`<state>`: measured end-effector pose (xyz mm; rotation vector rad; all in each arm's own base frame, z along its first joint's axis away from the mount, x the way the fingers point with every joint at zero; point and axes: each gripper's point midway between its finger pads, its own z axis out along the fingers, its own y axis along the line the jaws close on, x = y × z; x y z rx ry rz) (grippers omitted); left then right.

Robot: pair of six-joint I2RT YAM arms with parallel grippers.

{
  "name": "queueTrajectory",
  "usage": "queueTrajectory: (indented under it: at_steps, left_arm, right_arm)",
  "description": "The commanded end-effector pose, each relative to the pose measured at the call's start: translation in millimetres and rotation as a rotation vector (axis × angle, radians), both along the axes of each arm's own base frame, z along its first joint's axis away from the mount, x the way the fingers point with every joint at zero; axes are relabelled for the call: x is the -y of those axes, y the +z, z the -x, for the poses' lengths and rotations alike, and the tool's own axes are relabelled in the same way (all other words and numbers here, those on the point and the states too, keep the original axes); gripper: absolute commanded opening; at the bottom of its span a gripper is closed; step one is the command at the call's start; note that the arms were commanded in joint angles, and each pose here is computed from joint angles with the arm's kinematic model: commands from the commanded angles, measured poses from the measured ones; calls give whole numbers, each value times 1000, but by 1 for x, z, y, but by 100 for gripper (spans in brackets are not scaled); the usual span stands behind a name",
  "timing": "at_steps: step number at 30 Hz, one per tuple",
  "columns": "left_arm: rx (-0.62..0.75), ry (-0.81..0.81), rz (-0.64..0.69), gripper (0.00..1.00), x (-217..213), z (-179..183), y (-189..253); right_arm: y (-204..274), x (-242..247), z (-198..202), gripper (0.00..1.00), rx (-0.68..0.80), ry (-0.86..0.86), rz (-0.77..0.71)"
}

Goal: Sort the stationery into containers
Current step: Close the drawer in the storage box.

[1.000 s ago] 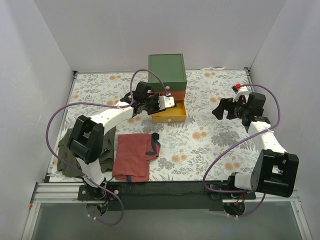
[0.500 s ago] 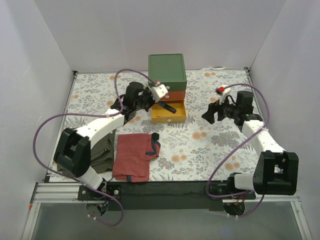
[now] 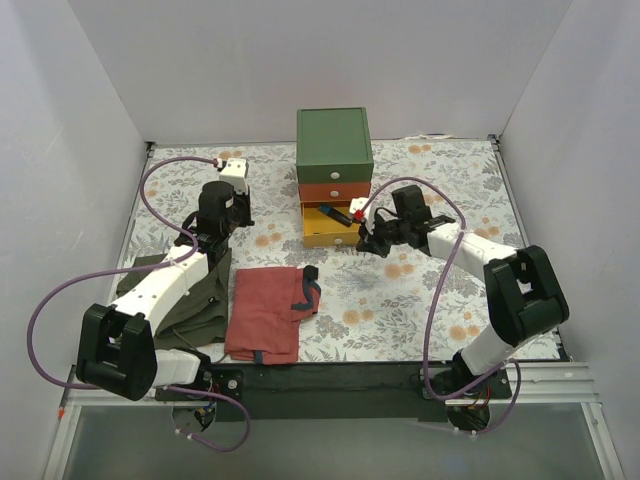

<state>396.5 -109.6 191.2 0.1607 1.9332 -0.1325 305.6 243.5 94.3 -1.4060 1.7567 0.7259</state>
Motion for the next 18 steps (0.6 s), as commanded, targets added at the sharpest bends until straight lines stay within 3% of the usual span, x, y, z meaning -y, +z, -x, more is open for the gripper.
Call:
queueTrajectory:
  at_steps: [1, 9, 18]
  left_arm:
    - [52, 27, 60, 0, 1, -1, 22]
    - [39, 18, 51, 0, 2, -1, 19]
    - [21, 9, 63, 0, 4, -4, 14]
  right_arm:
    - [9, -16, -31, 1, 147, 60, 37]
    - [-10, -29, -68, 1, 223, -5, 127]
    - [17, -41, -125, 1, 440, -182, 111]
